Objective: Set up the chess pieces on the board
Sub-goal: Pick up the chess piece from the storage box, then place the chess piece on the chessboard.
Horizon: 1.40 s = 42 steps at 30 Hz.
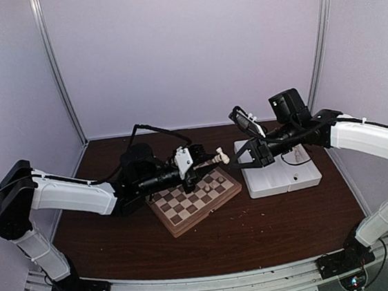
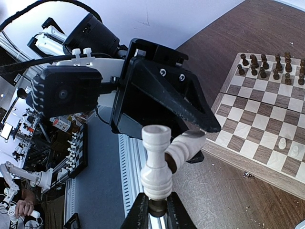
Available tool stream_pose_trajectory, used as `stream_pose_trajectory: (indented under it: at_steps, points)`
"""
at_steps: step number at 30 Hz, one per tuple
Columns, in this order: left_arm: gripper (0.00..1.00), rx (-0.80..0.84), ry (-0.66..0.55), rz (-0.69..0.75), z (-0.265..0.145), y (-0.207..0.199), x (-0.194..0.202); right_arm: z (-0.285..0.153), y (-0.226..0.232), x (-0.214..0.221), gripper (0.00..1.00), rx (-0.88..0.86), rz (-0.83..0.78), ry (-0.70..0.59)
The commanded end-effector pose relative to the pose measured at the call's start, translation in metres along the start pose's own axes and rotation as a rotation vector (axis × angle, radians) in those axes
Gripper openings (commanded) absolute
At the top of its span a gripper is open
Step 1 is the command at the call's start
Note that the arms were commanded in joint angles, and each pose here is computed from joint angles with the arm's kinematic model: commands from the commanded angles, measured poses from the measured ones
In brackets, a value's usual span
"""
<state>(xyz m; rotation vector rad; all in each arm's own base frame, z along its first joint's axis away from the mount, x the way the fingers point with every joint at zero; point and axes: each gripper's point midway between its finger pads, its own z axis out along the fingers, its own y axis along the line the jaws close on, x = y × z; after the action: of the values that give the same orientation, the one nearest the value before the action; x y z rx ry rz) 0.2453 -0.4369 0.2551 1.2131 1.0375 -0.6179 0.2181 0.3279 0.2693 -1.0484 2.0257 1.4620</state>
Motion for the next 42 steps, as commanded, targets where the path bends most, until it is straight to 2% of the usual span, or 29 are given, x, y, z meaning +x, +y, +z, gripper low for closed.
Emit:
stream_pose_trajectory:
  at_steps: [1, 6, 14, 24, 26, 29, 31, 34, 38, 42]
  points:
    - [0.16, -0.001, -0.062, 0.038, 0.007, 0.005, -0.02, 0.0, 0.011, -0.012, 0.13, -0.034, -0.044, -0.019]
    - [0.12, -0.012, -0.045, 0.036, 0.007, 0.005, -0.015, 0.001, 0.008, -0.011, 0.12, -0.019, -0.047, -0.018]
    - [0.0, -0.036, 0.029, 0.007, -0.003, 0.003, 0.004, -0.009, 0.004, -0.017, 0.11, 0.058, -0.081, -0.054]
    - [0.0, 0.001, 0.185, -0.099, -0.025, -0.008, 0.025, -0.018, -0.006, -0.021, 0.1, 0.128, -0.08, -0.088]
    - [0.0, 0.005, 0.257, -0.133, -0.031, -0.008, 0.031, -0.021, -0.01, -0.022, 0.1, 0.156, -0.078, -0.096]
    - [0.0, 0.052, 0.435, -0.187, -0.043, -0.014, 0.046, -0.024, -0.011, -0.022, 0.1, 0.168, -0.076, -0.102]
    - [0.0, 0.131, 0.656, -0.23, -0.065, -0.029, 0.069, -0.025, -0.012, -0.021, 0.1, 0.169, -0.075, -0.103]
    - [0.0, 0.159, 0.881, -0.243, -0.093, -0.031, 0.085, -0.026, -0.014, -0.02, 0.09, 0.176, -0.07, -0.107]
    - [0.0, 0.134, 1.068, -0.153, -0.125, -0.023, 0.102, -0.029, -0.015, -0.023, 0.09, 0.185, -0.07, -0.125]
    - [0.0, 0.136, 1.14, 0.027, -0.136, -0.012, 0.111, -0.034, -0.014, -0.029, 0.09, 0.195, -0.074, -0.152]
